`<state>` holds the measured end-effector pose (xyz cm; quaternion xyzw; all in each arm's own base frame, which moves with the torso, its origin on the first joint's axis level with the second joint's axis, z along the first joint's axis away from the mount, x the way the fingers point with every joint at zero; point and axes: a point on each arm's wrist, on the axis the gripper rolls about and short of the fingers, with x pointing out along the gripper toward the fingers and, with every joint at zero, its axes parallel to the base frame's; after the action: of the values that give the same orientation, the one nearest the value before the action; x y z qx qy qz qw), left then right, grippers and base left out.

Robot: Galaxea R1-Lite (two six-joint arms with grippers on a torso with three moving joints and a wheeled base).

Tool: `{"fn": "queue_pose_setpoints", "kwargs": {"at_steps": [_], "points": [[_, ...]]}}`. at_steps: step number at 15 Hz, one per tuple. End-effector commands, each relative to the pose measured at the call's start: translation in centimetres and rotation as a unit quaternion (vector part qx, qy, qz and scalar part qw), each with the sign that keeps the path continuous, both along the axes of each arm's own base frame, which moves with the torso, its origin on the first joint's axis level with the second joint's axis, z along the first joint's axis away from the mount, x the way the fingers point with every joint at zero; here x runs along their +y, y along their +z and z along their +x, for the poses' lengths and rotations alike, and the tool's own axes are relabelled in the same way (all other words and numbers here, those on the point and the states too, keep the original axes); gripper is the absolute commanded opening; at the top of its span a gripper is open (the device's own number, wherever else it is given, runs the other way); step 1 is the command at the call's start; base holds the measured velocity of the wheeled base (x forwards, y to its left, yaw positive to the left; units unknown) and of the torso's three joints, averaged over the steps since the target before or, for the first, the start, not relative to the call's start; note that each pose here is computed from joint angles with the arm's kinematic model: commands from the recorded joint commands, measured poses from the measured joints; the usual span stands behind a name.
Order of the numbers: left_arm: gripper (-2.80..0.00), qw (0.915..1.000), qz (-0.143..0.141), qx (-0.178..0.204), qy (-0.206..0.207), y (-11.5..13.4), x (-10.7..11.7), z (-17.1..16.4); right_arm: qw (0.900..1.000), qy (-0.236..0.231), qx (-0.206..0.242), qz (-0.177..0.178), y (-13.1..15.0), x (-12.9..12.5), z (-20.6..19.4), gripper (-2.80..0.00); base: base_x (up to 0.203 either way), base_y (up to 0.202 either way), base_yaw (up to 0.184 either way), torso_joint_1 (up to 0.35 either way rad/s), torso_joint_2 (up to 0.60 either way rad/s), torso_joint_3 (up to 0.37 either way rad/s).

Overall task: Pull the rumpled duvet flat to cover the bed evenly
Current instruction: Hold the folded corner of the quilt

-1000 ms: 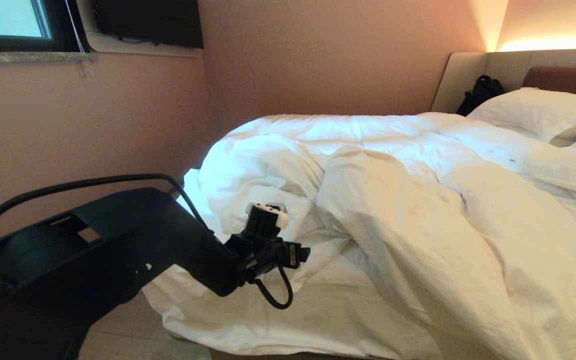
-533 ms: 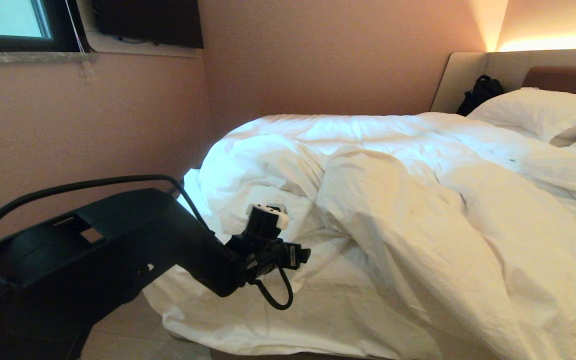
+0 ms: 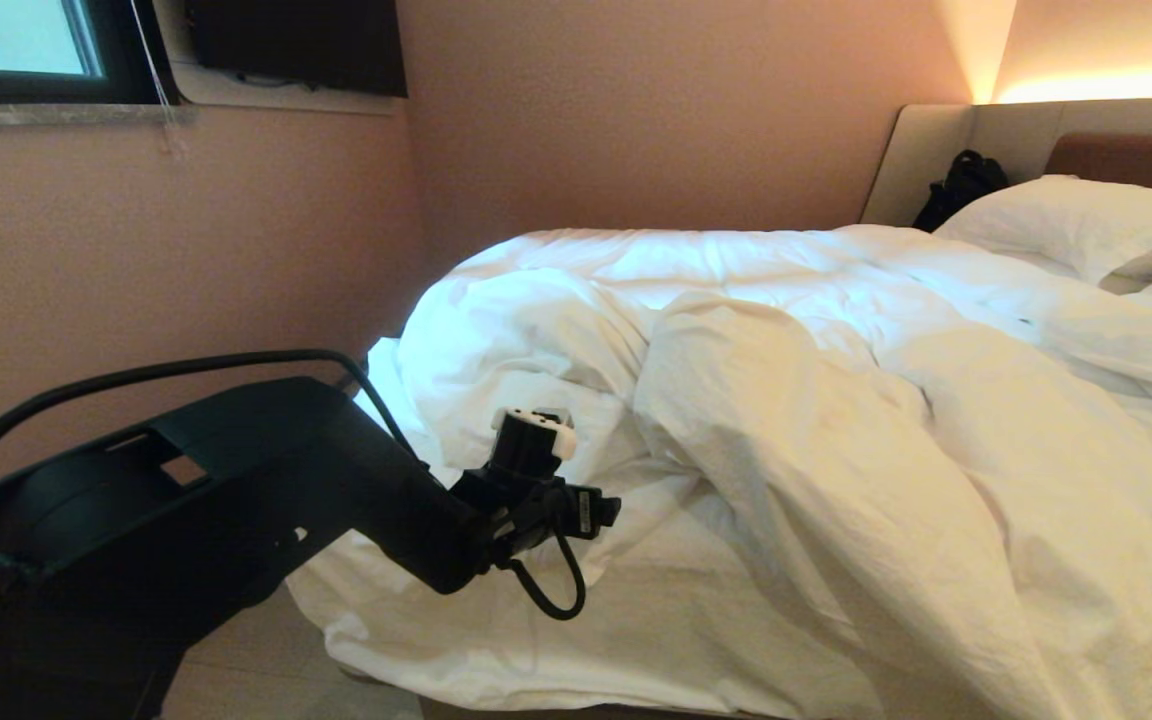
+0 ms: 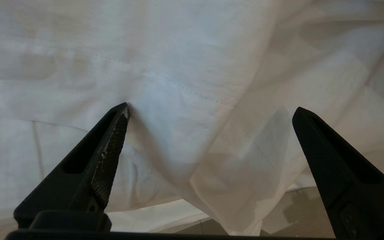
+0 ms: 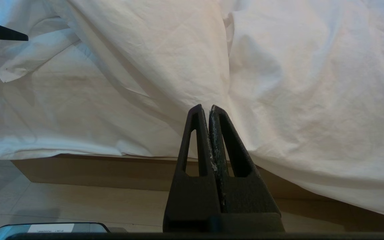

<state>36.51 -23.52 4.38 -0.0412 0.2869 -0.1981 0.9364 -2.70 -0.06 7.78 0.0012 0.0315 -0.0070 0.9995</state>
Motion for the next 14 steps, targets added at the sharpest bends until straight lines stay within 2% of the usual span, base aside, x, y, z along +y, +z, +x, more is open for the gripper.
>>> {"fn": "queue_pose_setpoints", "kwargs": {"at_steps": [1, 2, 11, 14], "points": [[0.00, 1.0000, -0.002, -0.002, 0.001, 0.12, -0.01, 0.01, 1.000, 0.000, 0.000, 0.000, 0.00, 0.00, -0.01, -2.80, 0.000, 0.000, 0.000, 0.000, 0.00, 0.000], [-2.80, 1.0000, -0.003, -0.003, 0.001, 0.15, -0.03, 0.03, 1.000, 0.000, 0.000, 0.000, 0.00, 0.00, -0.01, -2.80, 0.000, 0.000, 0.000, 0.000, 0.00, 0.000], [-2.80, 1.0000, -0.004, -0.005, 0.006, 0.26, 0.14, 0.28, 1.000, 0.000, 0.001, 0.000, -0.04, 0.00, 0.01, -2.80, 0.000, 0.000, 0.000, 0.000, 0.00, 0.000], [-2.80, 0.9997, -0.013, -0.022, 0.006, 0.61, 0.16, 0.37, 1.000, 0.000, 0.000, 0.000, 0.00, 0.00, -0.01, -2.80, 0.000, 0.000, 0.000, 0.000, 0.00, 0.000]]}}
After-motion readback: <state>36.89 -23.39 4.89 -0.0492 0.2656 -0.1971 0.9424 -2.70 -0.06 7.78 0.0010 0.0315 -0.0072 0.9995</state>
